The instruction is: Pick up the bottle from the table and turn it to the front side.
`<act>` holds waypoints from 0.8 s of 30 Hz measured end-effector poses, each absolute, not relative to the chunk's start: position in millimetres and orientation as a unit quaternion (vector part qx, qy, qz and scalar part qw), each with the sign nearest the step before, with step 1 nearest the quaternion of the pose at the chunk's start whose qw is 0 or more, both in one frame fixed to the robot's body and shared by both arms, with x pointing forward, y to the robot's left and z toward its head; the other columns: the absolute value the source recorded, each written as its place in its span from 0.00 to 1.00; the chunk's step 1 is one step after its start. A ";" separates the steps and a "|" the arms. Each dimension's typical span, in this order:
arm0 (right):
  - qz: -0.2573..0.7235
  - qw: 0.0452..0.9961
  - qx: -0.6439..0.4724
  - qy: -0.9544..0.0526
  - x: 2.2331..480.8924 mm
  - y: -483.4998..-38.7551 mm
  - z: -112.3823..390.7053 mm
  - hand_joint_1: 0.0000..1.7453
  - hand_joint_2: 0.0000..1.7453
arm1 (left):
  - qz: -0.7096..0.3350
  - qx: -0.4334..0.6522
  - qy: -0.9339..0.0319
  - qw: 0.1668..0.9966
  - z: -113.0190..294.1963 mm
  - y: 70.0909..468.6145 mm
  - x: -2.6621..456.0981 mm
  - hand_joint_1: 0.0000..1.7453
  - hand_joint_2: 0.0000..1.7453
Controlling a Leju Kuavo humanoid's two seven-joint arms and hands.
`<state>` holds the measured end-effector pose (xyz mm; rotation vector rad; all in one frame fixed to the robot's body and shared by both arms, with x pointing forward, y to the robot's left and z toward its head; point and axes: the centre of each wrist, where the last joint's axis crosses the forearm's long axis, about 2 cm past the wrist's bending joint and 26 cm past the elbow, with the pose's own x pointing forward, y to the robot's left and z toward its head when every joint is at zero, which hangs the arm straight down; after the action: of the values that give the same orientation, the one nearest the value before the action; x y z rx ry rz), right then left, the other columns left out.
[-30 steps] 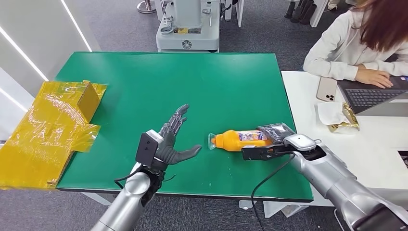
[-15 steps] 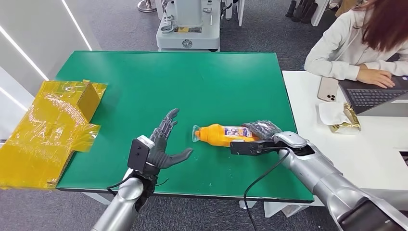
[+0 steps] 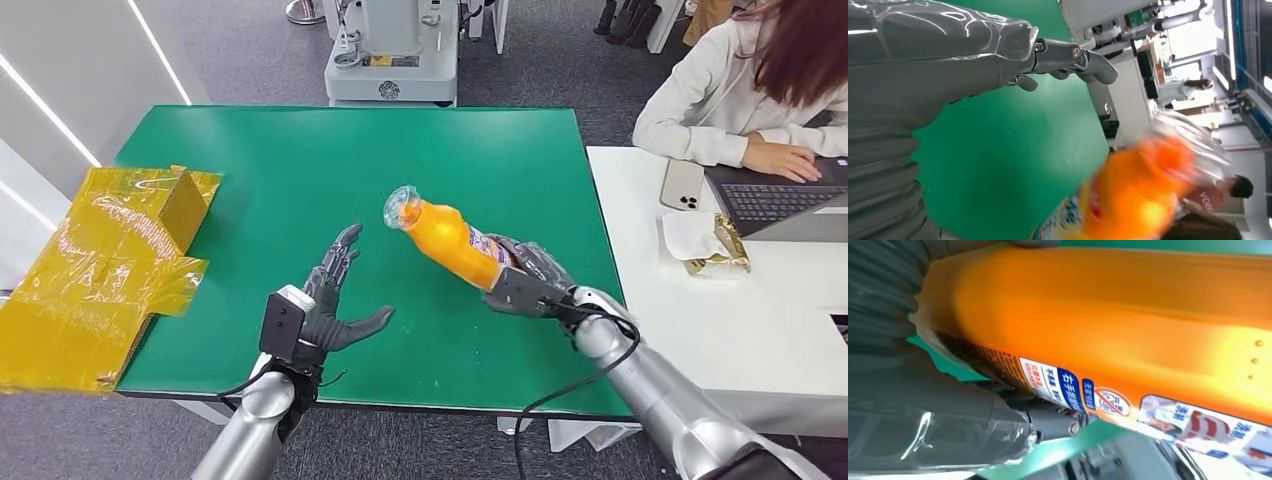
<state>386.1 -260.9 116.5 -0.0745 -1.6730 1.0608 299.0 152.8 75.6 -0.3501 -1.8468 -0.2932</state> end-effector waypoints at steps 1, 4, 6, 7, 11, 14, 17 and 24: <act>0.424 0.547 -0.020 -0.721 376.2 -254.7 110.1 1.00 1.00 | -0.123 -0.146 -0.792 0.581 76.0 153.1 299.1 0.00 1.00; 0.378 0.548 0.002 -0.746 347.4 -240.1 93.6 1.00 1.00 | -0.116 -0.139 -0.795 0.579 77.7 154.1 299.5 0.00 1.00; 0.354 0.548 0.015 -0.758 333.0 -232.9 87.3 1.00 1.00 | -0.113 -0.137 -0.796 0.579 78.0 154.4 298.9 0.00 1.00; 0.338 0.548 0.022 -0.765 326.5 -229.7 85.1 1.00 1.00 | -0.111 -0.137 -0.796 0.579 77.8 154.6 298.2 0.00 1.00; 0.269 0.541 0.034 -0.796 298.7 -219.7 77.9 1.00 1.00 | -0.106 -0.134 -0.796 0.580 77.0 156.5 296.8 0.00 1.00; 0.234 0.539 0.037 -0.808 281.3 -214.5 74.9 1.00 1.00 | -0.106 -0.136 -0.797 0.579 77.8 156.8 297.9 0.00 1.00; 0.211 0.542 0.044 -0.813 270.5 -211.0 74.2 1.00 1.00 | -0.106 -0.138 -0.798 0.577 80.1 156.9 300.6 0.00 1.00; 0.192 0.540 0.048 -0.818 262.4 -208.4 76.3 1.00 1.00 | -0.106 -0.138 -0.801 0.573 82.9 157.0 303.7 0.00 1.00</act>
<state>262.4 -208.4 76.3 0.1149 -1.9448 0.4567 303.7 157.0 82.9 -0.3234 -1.8767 -0.2487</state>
